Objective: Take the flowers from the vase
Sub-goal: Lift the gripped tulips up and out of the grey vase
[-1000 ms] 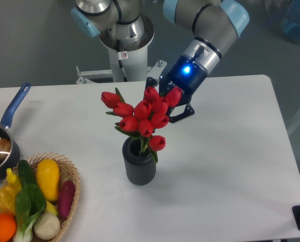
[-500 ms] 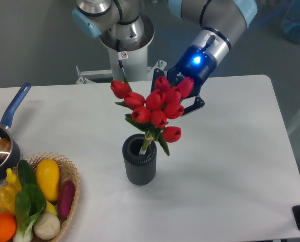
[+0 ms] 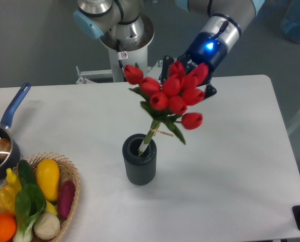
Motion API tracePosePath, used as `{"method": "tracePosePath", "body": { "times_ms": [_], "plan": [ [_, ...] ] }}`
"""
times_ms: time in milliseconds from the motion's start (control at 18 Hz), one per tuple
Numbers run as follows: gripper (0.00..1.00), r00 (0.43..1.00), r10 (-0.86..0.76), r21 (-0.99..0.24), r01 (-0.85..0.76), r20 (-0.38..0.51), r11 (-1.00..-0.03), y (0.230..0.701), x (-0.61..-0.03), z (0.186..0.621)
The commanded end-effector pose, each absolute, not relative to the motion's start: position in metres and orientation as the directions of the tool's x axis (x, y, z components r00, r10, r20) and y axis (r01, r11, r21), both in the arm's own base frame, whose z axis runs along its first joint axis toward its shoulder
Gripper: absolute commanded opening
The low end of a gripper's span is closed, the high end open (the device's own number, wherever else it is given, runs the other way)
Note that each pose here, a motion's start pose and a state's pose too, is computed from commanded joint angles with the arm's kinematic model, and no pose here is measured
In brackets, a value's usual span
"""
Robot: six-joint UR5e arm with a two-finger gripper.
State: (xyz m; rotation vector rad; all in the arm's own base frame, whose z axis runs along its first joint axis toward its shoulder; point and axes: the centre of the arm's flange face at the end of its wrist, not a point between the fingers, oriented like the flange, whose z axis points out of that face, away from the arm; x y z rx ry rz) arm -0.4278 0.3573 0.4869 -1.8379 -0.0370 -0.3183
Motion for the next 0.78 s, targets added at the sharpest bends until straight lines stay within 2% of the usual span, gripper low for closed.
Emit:
{"method": "tracePosePath", "body": {
  "times_ms": [389, 667, 778],
  "plan": [
    [0.34, 0.96, -0.094, -0.943, 0.235, 0.263, -0.235, 0.33, -0.447, 0.496],
    [0.33, 0.97, -0.095, -0.954, 0.196, 0.222, -0.229, 0.33, -0.453, 0.506],
    [0.34, 0.98, -0.104, -0.964, 0.144, 0.17, -0.223, 0.331, -0.456, 0.513]
  ]
}}
